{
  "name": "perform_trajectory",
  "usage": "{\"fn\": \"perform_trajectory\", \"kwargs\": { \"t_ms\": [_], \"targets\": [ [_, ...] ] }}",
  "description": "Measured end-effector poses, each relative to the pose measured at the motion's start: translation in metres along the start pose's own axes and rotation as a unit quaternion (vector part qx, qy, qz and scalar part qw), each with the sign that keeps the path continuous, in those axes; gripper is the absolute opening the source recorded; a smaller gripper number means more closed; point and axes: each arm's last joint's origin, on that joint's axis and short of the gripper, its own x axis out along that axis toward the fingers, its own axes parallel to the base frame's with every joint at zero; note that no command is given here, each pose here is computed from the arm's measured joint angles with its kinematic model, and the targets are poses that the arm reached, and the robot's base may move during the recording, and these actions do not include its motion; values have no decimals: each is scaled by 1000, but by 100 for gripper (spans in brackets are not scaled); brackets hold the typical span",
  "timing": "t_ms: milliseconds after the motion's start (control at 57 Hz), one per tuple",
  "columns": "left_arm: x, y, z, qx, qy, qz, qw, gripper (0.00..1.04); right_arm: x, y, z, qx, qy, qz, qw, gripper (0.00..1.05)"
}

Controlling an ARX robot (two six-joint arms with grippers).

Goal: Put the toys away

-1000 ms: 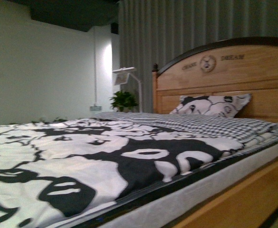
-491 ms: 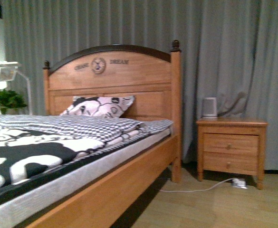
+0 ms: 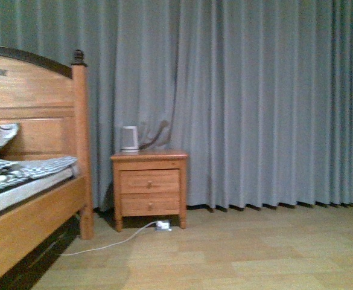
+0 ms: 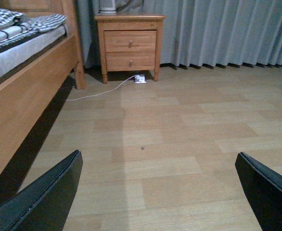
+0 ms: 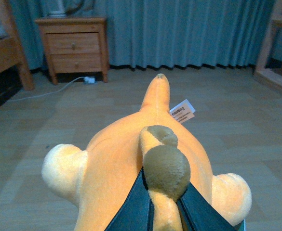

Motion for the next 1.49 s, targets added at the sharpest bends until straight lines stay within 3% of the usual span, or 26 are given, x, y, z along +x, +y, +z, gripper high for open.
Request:
{"fn": "perform_trajectory", "kwargs": {
  "t_ms": [1492],
  "targets": [
    [0,0,0,0,0,2,1000,98,0,0,0,0,0,4,1000,5]
  ]
}}
